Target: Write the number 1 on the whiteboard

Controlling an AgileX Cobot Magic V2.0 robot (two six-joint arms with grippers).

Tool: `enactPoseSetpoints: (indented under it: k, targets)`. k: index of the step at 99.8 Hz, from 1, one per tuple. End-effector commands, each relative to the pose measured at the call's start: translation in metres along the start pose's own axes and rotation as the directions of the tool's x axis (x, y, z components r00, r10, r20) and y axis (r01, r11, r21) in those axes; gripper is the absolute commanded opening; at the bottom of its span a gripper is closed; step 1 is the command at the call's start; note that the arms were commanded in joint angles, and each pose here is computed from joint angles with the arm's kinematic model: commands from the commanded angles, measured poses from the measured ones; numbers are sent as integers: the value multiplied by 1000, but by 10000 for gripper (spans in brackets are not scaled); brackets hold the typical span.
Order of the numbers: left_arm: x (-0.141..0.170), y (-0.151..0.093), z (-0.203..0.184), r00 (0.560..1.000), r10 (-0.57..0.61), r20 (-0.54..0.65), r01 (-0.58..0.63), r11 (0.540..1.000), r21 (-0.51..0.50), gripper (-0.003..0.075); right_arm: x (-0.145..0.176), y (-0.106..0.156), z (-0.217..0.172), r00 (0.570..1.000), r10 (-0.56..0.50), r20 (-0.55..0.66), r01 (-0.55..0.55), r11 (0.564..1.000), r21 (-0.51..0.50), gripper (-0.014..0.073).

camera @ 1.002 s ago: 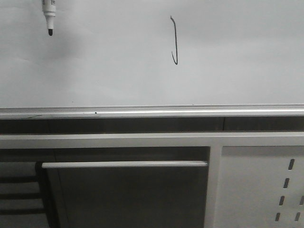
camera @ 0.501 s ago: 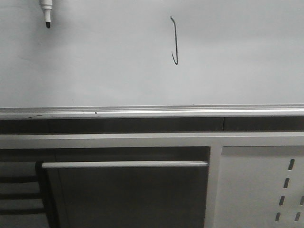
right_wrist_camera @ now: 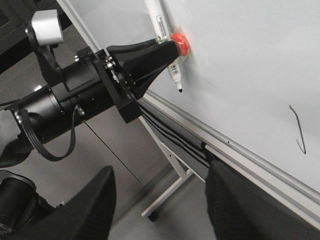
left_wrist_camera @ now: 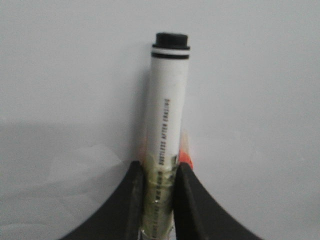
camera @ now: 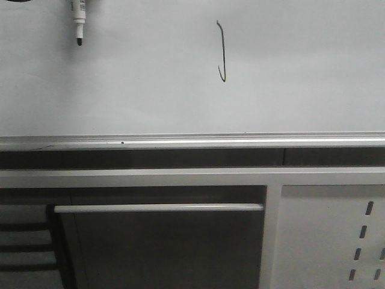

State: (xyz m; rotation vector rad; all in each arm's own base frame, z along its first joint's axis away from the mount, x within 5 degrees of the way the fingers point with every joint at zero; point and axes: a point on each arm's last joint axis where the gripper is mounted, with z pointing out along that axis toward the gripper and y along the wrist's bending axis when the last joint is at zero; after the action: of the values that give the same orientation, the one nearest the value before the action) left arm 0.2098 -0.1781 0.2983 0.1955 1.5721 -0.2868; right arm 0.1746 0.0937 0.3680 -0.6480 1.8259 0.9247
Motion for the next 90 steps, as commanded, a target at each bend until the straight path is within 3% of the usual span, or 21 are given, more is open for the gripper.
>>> enactPoseSetpoints:
  k: [1, 35, 62, 90]
  targets:
    - [-22, 2, 0, 993, -8, 118, 11, 1000, -29, -20, -15, 8, -7, 997, -3, 78, 5, 1000, -18, 365]
    - [-22, 2, 0, 993, -4, 116, 7, 1000, -28, -10, -15, 8, -7, 997, -3, 78, 5, 1000, -18, 365]
    - [-22, 2, 0, 993, -5, 114, 9, 1000, -28, 247, -15, 8, -7, 997, -3, 78, 5, 1000, -18, 365]
    - [-22, 2, 0, 994, -5, 113, 8, 1000, -29, 286, -15, 8, -7, 997, -3, 78, 5, 1000, -18, 365]
